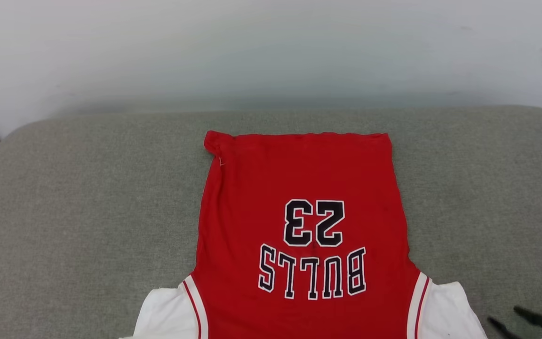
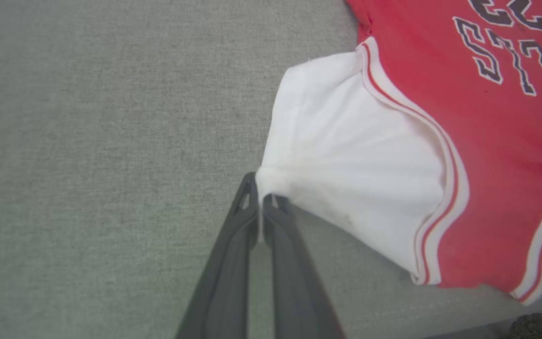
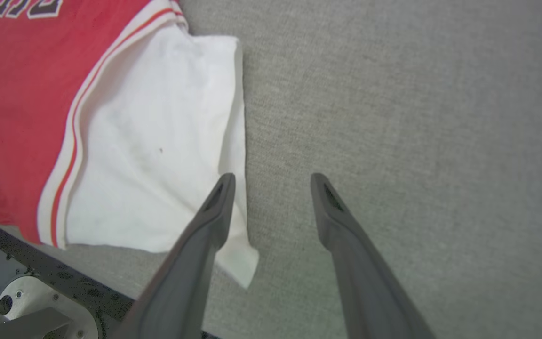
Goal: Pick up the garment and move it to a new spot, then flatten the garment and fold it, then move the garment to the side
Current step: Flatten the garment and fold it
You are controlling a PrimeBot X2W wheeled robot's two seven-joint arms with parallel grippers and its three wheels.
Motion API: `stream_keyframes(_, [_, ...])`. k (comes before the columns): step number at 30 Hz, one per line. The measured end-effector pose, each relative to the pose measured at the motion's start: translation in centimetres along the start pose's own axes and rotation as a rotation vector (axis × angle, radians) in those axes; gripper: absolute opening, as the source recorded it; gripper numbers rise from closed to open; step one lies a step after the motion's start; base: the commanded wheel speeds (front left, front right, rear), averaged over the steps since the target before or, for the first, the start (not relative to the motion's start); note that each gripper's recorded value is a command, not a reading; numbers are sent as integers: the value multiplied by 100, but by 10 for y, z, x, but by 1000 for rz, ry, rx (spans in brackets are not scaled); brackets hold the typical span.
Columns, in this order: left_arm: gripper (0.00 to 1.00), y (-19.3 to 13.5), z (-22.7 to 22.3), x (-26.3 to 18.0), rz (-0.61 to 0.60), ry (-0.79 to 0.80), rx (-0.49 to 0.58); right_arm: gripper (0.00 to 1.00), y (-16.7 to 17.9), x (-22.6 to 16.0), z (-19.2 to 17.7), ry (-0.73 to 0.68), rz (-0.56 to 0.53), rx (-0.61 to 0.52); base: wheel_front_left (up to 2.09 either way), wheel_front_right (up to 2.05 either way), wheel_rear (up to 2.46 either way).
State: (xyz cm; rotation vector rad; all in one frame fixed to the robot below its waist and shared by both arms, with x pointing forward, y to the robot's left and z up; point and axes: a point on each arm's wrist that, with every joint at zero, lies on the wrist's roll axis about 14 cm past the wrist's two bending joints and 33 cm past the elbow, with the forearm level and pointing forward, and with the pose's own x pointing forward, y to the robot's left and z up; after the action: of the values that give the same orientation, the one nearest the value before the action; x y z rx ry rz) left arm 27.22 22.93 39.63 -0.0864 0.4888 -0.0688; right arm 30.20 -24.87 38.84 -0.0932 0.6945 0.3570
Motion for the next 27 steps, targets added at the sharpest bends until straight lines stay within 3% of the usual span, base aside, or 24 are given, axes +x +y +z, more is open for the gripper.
stream_keyframes(2, [0, -3, 10, 6, -7, -25, 8, 100, -8, 2, 31, -58, -7, 24, 0, 0, 0])
stream_keyframes(7, [0, -9, 30, 20, -17, -73, 15, 100, -45, -1, 137, -224, -66, -102, 0, 0, 0])
stream_keyframes(14, [0, -12, 47, 43, -24, -108, 37, 100, -50, 22, 255, -296, -64, -210, 0, 0, 0])
stream_keyframes(17, [0, -13, 50, 53, -21, -112, 40, 100, -47, 50, 269, -181, -33, -186, 0, 0, 0])
stream_keyframes(27, [0, -4, 51, 76, 29, -113, 39, 100, -27, 162, 255, 273, 23, -162, 0, 0, 0])
